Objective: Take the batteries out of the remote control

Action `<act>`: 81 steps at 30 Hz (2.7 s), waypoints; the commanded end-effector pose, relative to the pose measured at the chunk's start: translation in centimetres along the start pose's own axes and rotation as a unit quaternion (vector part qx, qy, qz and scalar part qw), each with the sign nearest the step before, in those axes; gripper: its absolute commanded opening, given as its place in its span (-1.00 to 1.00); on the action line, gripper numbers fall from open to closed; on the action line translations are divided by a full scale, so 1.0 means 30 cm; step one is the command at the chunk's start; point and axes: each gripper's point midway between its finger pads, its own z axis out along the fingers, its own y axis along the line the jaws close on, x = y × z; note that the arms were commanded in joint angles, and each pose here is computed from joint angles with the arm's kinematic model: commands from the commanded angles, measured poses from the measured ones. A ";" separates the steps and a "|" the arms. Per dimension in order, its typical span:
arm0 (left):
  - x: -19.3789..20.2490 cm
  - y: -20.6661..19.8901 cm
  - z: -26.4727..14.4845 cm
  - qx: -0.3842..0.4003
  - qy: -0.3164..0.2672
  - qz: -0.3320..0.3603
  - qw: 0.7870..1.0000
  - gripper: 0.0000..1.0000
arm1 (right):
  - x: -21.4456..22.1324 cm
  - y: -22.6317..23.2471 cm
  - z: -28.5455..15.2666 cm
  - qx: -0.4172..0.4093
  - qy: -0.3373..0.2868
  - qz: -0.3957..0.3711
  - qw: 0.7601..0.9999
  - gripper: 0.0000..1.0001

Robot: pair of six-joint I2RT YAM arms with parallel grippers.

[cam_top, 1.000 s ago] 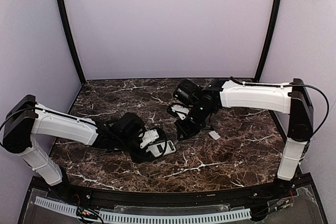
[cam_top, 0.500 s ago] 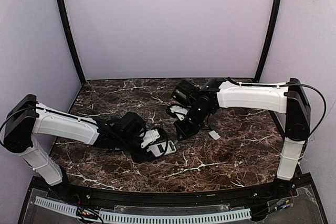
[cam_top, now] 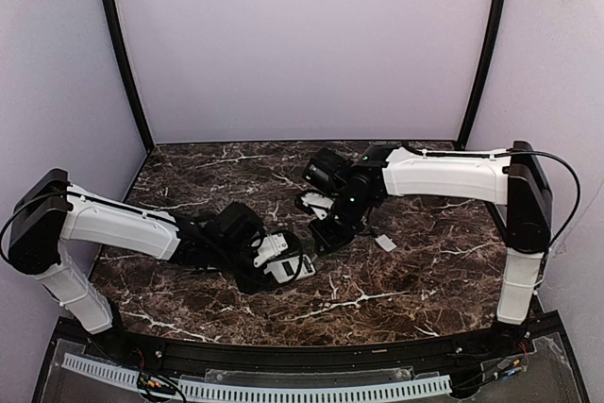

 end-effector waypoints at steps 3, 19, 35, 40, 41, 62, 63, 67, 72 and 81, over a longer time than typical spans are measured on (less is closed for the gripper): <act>-0.060 0.001 -0.012 -0.001 -0.019 0.002 1.000 -0.99 | 0.031 -0.028 0.036 0.038 0.028 -0.010 0.999 -1.00; -0.068 -0.003 -0.013 -0.001 -0.020 0.003 1.000 -0.99 | 0.053 -0.022 0.087 0.067 0.056 -0.024 0.996 -1.00; -0.064 -0.002 -0.011 -0.004 -0.016 0.005 1.000 -0.99 | 0.076 -0.030 0.094 0.076 0.058 -0.033 0.995 -1.00; -0.052 -0.003 -0.011 -0.004 -0.015 0.004 1.000 -0.99 | 0.083 -0.031 0.090 0.049 0.046 -0.028 0.997 -1.00; -0.052 -0.004 -0.011 -0.004 -0.016 0.004 1.000 -0.99 | 0.083 -0.025 0.087 0.037 0.043 -0.026 0.998 -1.00; -0.056 0.038 -0.019 -0.045 -0.039 0.004 0.998 -0.99 | 0.111 -0.032 0.112 -0.093 0.015 0.014 0.995 -1.00; -0.057 0.039 -0.020 -0.046 -0.039 0.004 0.998 -0.99 | 0.112 -0.033 0.113 -0.096 0.014 0.015 0.995 -1.00; -0.052 0.041 -0.018 -0.047 -0.037 0.005 0.998 -0.99 | 0.119 -0.039 0.121 -0.101 0.014 0.019 0.995 -1.00; -0.053 0.048 -0.024 -0.054 -0.038 0.008 0.998 -0.99 | 0.124 -0.042 0.123 -0.108 0.012 0.021 0.994 -1.00; -0.082 0.071 -0.063 -0.086 -0.067 0.040 0.993 -0.99 | 0.128 -0.040 0.111 -0.143 -0.006 0.029 0.989 -1.00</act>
